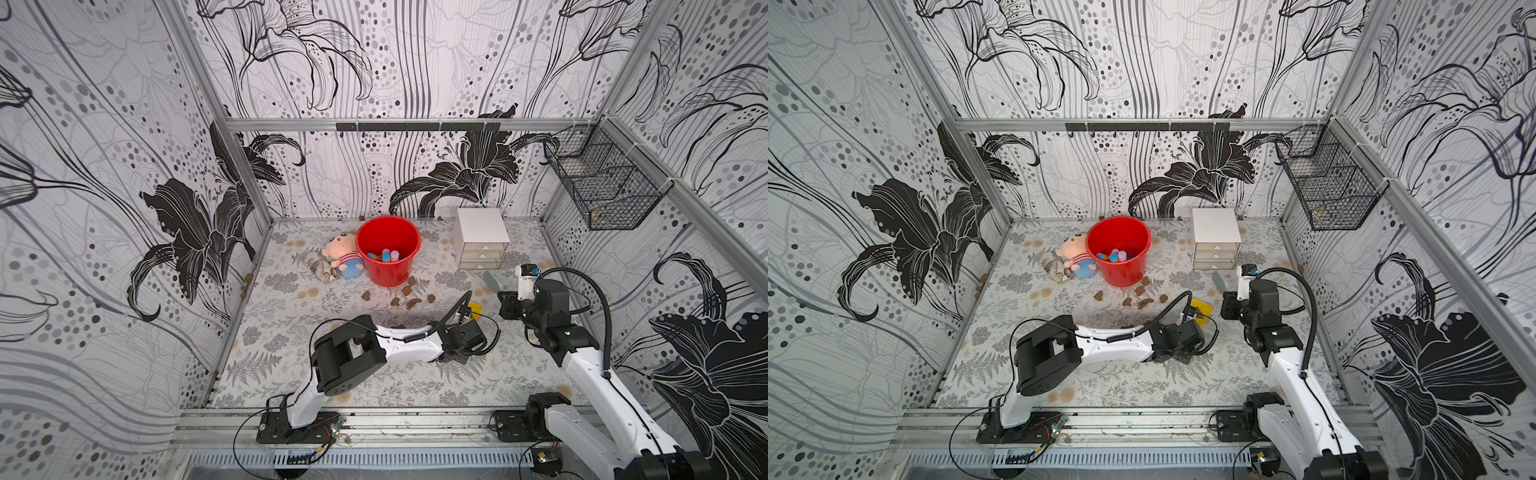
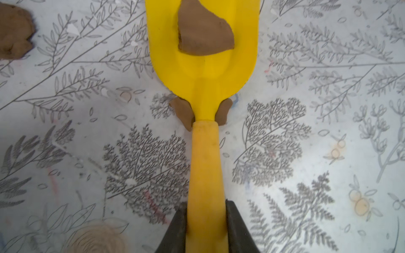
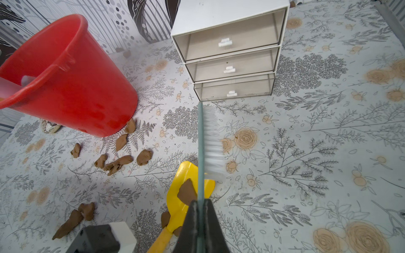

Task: Brush the soil off the hand trowel and place it into the bucket
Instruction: Pick up the hand trowel from the center of the board, then brush off the soil from the hand trowel.

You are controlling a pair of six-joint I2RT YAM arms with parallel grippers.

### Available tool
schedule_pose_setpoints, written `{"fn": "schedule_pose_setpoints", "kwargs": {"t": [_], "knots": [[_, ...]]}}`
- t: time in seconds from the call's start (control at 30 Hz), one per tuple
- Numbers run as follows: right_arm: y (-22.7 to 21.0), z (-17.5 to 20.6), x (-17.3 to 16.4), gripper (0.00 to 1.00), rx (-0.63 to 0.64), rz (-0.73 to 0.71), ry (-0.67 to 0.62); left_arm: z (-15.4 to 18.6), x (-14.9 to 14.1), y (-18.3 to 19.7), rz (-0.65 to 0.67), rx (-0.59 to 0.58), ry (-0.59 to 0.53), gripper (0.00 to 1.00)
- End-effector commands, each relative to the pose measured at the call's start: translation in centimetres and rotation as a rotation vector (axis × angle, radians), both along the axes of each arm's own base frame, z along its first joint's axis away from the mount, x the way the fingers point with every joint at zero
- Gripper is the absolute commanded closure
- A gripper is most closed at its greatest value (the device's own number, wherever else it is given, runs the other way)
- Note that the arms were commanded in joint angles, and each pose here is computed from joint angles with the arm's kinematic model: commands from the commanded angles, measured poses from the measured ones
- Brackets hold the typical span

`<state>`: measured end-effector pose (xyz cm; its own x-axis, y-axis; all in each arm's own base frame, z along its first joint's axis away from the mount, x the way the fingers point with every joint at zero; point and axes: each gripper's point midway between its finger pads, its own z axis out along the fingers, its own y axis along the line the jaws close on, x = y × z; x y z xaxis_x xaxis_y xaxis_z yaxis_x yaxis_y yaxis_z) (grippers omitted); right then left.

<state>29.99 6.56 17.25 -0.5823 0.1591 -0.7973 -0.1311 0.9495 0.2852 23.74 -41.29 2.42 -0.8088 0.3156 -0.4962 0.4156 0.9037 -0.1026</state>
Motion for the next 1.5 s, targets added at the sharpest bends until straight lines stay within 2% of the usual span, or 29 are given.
{"fn": "schedule_pose_setpoints", "kwargs": {"t": [0.0, 0.13, 0.4, 0.6, 0.73, 0.87, 1.13, 1.33, 1.47], "knots": [[0.5, 0.7, -0.9, 1.00, 0.049, 0.013, -0.005, 3.2, 0.3, 1.3, -0.026, -0.075, -0.014, 1.00], [1.2, 2.3, -1.8, 1.00, 0.091, 0.051, -0.022, 5.1, -1.1, 4.3, -0.080, -0.120, 0.022, 1.00], [6.0, 5.6, -5.1, 1.00, 0.328, 0.290, -0.007, 8.0, -4.2, 12.6, -0.087, -0.078, 0.108, 1.00], [10.1, 7.0, -7.8, 1.00, 0.457, 0.472, 0.049, 10.7, -4.5, 17.5, -0.047, -0.092, 0.119, 1.00], [14.1, 6.7, -9.7, 1.00, 0.516, 0.603, 0.108, 12.0, -4.5, 19.3, -0.038, -0.102, 0.113, 1.00], [17.5, 5.9, -10.9, 1.00, 0.529, 0.700, 0.159, 12.6, -4.7, 20.0, -0.058, -0.084, 0.107, 1.00], [20.9, 3.8, -10.7, 1.00, 0.549, 0.758, 0.240, 12.4, -5.0, 19.5, -0.107, -0.086, 0.114, 1.00], [22.0, 1.6, -9.6, 1.00, 0.527, 0.751, 0.285, 12.3, -5.3, 18.8, -0.144, -0.098, 0.119, 1.00], [21.0, 0.6, -7.9, 1.00, 0.440, 0.706, 0.282, 12.2, -5.4, 19.0, -0.144, -0.080, 0.122, 1.00]]}}
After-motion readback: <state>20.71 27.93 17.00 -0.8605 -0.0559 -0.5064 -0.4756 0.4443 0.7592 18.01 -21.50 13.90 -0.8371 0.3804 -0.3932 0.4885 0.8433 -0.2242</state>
